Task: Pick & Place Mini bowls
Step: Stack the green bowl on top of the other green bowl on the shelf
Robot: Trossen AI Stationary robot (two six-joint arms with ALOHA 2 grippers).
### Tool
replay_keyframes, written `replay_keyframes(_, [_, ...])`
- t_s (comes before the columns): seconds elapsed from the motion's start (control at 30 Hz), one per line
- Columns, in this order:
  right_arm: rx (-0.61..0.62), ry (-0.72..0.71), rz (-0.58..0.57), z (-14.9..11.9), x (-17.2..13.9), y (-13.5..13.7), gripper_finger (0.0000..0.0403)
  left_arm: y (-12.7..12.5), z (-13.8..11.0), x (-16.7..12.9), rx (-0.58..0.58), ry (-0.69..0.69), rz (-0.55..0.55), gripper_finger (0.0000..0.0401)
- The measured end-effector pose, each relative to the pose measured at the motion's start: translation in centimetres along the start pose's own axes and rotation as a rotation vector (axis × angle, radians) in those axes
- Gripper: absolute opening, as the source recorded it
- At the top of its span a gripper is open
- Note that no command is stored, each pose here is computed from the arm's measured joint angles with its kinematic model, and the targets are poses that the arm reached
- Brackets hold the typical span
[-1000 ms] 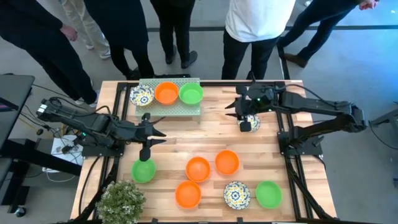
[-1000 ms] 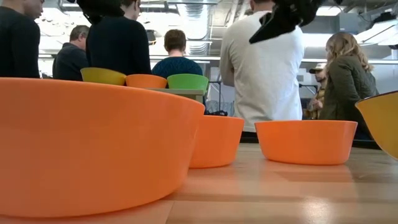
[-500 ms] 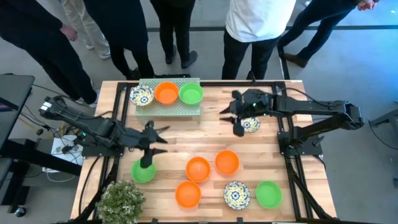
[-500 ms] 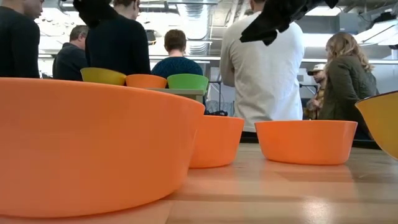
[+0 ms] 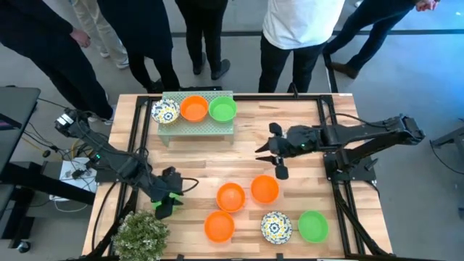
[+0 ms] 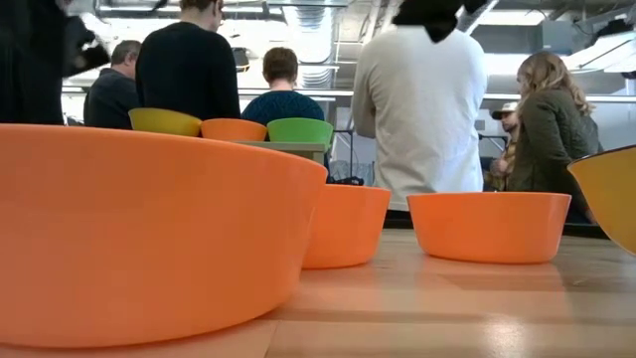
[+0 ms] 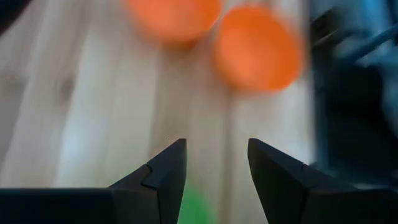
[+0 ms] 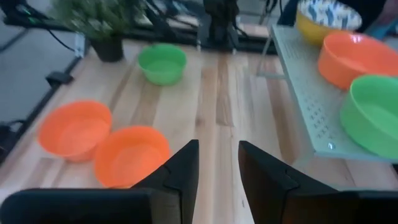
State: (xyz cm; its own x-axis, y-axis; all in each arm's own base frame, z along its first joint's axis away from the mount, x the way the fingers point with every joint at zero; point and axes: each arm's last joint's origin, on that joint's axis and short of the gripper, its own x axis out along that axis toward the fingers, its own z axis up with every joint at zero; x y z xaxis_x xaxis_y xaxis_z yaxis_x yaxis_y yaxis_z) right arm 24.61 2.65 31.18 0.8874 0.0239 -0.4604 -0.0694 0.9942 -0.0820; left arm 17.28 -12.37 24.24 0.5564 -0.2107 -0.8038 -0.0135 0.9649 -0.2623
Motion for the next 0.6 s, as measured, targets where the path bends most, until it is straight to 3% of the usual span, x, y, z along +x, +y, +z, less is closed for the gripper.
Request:
replay_keyframes(0.17, [-0.026,-0.076,0.022,0.1,-2.4,0.6,0.0109,1.3,-1.0,0.0,-0.043,0.086,0.145,0.0172])
replay_keyframes(0.37, [-0.018,-0.119,-0.002,-4.3,-2.4,0.1,0.0109,2.5,-2.3,1.1,-0.078,0.166,0.157,0.0172])
replay_keyframes(0.6, [-0.011,-0.158,-0.017,-6.2,-1.9,0.0,0.0109,4.0,-3.7,2.3,-0.107,0.236,0.193,0.0172])
